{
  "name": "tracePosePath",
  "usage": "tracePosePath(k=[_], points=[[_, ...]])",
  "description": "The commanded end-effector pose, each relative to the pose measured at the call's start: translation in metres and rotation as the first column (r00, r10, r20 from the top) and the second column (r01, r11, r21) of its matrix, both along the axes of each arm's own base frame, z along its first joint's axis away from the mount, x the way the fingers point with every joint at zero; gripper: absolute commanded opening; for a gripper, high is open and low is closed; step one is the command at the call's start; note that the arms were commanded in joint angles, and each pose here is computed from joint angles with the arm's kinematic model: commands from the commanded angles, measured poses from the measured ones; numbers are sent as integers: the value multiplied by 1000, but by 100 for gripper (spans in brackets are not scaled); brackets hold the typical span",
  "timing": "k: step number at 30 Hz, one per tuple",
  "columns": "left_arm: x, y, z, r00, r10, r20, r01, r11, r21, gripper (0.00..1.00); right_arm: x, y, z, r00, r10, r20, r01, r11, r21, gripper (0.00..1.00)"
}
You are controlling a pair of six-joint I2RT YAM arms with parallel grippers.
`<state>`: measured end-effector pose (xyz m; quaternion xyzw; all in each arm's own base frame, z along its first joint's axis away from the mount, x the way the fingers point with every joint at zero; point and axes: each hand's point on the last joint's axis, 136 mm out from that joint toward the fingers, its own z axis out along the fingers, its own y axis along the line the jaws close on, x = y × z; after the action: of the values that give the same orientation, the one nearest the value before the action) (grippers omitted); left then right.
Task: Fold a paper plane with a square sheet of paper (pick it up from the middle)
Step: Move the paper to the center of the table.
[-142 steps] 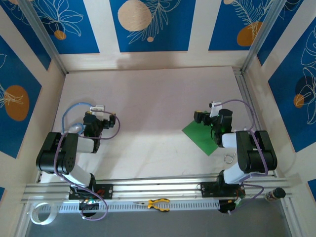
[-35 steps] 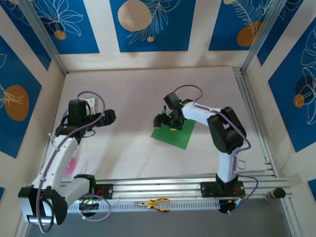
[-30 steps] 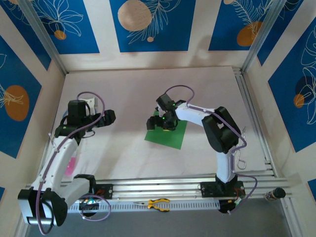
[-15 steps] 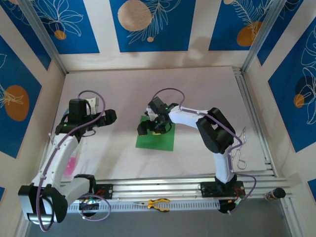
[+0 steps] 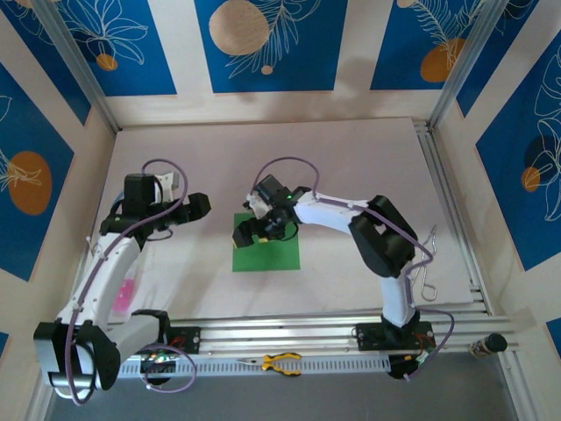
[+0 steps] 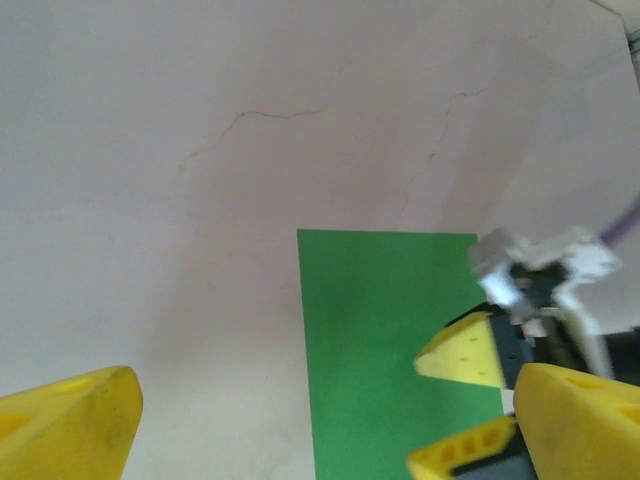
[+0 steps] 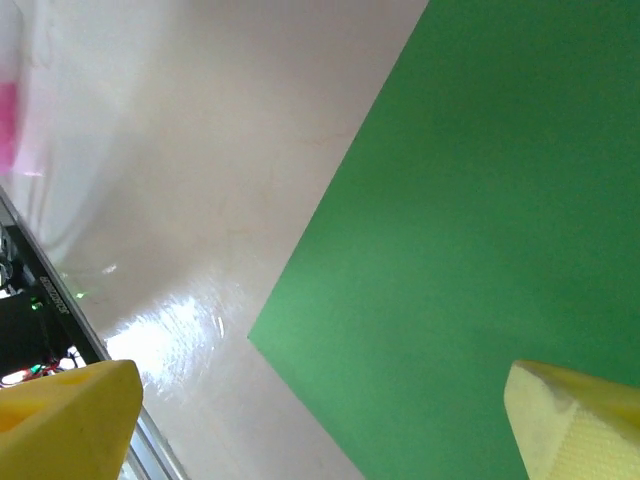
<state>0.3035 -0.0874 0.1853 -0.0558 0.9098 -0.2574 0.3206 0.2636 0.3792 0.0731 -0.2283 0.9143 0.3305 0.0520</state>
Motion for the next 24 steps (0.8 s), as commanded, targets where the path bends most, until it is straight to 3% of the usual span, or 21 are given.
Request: tracePosePath(k=[1, 6, 9, 11, 14, 18, 24], points=[[3, -10, 2, 1000, -2, -28, 1, 999, -43, 94, 35, -30, 46, 965, -224, 136, 217, 974, 68, 95], [3, -31, -21, 991, -33, -132, 40, 998, 52, 93, 53, -118, 41, 811, -509, 289, 527, 850, 20, 95], [2, -45, -36, 983, -58, -173, 76, 992, 102, 92, 53, -154, 41, 764, -561, 319, 591, 806, 3, 98], [3, -66, -43, 980, -91, -177, 111, 988, 106, 91, 51, -174, 38, 746, -608, 271, 641, 766, -47, 99], [2, -90, -60, 972, -96, -214, 128, 982, 142, 91, 44, -185, 30, 786, -596, 164, 613, 786, -81, 99], [-3, -119, -77, 951, -124, -284, 189, 959, 213, 88, 41, -189, 28, 774, -632, 45, 630, 775, 51, 99], [-7, -130, -90, 949, -63, -309, 169, 929, 330, 100, 38, -191, 37, 759, -620, 200, 615, 783, 92, 99]])
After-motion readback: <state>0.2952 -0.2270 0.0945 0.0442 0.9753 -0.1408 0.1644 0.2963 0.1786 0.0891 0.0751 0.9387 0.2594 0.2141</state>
